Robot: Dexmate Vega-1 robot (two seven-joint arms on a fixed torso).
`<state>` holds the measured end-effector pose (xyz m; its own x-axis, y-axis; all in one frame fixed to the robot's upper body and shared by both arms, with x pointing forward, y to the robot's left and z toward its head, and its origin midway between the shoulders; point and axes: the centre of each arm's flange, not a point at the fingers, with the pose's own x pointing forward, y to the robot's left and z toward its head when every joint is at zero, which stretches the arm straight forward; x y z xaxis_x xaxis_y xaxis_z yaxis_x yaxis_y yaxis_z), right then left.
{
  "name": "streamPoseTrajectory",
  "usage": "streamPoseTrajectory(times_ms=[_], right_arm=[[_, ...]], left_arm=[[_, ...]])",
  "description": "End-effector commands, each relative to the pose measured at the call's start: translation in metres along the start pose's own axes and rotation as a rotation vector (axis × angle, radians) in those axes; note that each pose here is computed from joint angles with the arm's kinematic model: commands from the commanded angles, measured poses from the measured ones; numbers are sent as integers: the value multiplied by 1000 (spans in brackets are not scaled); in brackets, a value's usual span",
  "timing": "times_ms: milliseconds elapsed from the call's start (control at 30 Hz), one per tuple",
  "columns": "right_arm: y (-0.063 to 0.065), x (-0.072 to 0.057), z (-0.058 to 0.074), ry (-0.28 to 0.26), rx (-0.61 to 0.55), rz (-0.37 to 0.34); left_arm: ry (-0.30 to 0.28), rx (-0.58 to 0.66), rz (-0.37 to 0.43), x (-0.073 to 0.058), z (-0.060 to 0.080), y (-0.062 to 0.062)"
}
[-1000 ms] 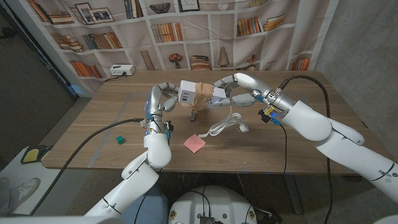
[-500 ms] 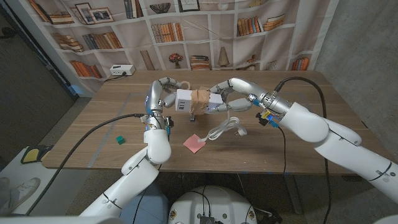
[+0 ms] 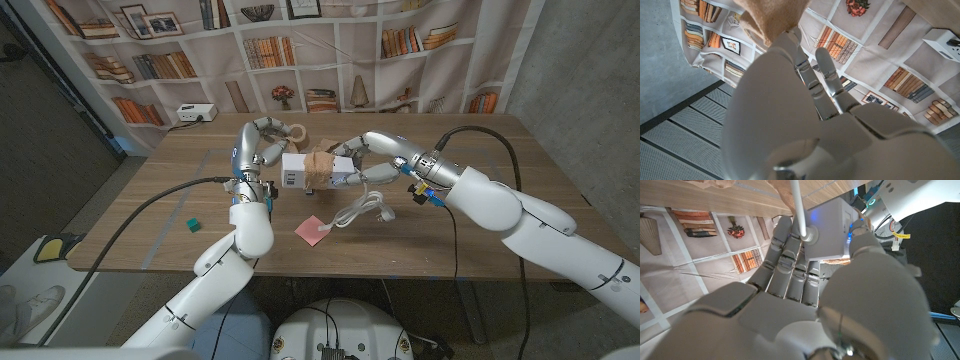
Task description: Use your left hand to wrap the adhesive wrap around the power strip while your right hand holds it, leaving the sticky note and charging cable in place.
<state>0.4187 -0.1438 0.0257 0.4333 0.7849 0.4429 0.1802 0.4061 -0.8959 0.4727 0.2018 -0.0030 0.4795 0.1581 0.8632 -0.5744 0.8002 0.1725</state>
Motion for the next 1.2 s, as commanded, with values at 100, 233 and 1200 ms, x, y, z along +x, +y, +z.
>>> streamPoseTrajectory(times_ms=[100, 233, 1200], right_arm=[[8, 5, -8, 34, -25, 13], [8, 5, -9, 43, -26, 13], [23, 16, -12, 75, -71, 31]], left_arm=[[-16, -28, 27, 2, 4, 2], [-32, -34, 24, 2, 8, 2], [-110, -46, 22, 9, 24, 5]])
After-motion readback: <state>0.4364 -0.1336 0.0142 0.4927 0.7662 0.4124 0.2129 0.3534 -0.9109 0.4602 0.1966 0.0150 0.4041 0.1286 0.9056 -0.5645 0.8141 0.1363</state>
